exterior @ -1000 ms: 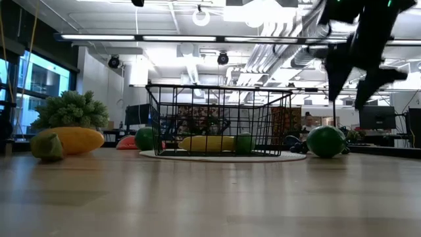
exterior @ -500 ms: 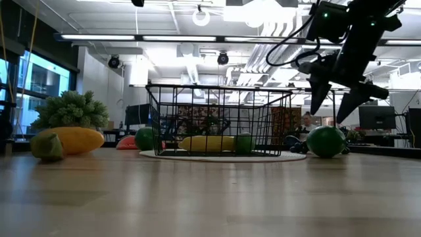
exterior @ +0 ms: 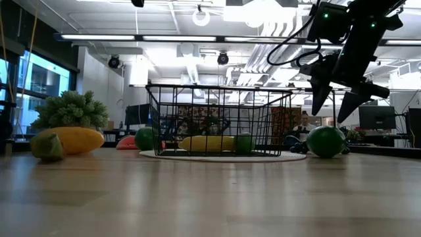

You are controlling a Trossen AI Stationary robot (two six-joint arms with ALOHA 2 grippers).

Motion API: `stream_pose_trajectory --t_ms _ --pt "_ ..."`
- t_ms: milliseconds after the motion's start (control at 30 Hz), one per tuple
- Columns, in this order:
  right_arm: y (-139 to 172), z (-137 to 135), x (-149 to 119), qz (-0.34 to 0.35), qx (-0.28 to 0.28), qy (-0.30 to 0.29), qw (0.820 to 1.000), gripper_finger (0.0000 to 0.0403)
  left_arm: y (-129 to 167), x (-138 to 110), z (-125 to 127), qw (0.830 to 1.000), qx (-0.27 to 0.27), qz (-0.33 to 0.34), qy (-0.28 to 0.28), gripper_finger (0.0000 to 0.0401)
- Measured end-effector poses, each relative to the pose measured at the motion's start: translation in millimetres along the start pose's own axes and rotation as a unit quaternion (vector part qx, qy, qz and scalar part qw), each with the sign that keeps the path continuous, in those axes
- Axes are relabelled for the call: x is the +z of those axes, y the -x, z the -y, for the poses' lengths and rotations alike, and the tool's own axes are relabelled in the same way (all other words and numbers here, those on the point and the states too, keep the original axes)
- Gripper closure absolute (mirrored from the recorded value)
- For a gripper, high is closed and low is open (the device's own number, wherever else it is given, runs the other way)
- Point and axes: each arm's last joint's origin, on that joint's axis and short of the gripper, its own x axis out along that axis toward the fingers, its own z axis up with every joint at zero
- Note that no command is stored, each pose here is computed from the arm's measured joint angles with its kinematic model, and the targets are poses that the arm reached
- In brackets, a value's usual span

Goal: Build produce basket
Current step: Put the green lime into the black wire basket

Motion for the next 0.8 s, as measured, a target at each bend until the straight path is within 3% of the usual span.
stream_pose_trajectory --t_ms 333,467,800 --pt "-11 -3 -3 -0.012 -0.025 0.000 1.000 0.0064 0 0 0 1.000 0.000 -0.001 0.000 0.0217" --pt "-14 -3 -4 -0.018 -0.031 -0.042 0.998 0.0062 0 0 0 1.000 0.000 -0.002 0.001 0.0217" --pt "-32 -10 -8 -0.044 -0.051 -0.037 0.997 0.0061 0 -1 0 1.000 0.000 -0.003 0.000 0.0217"
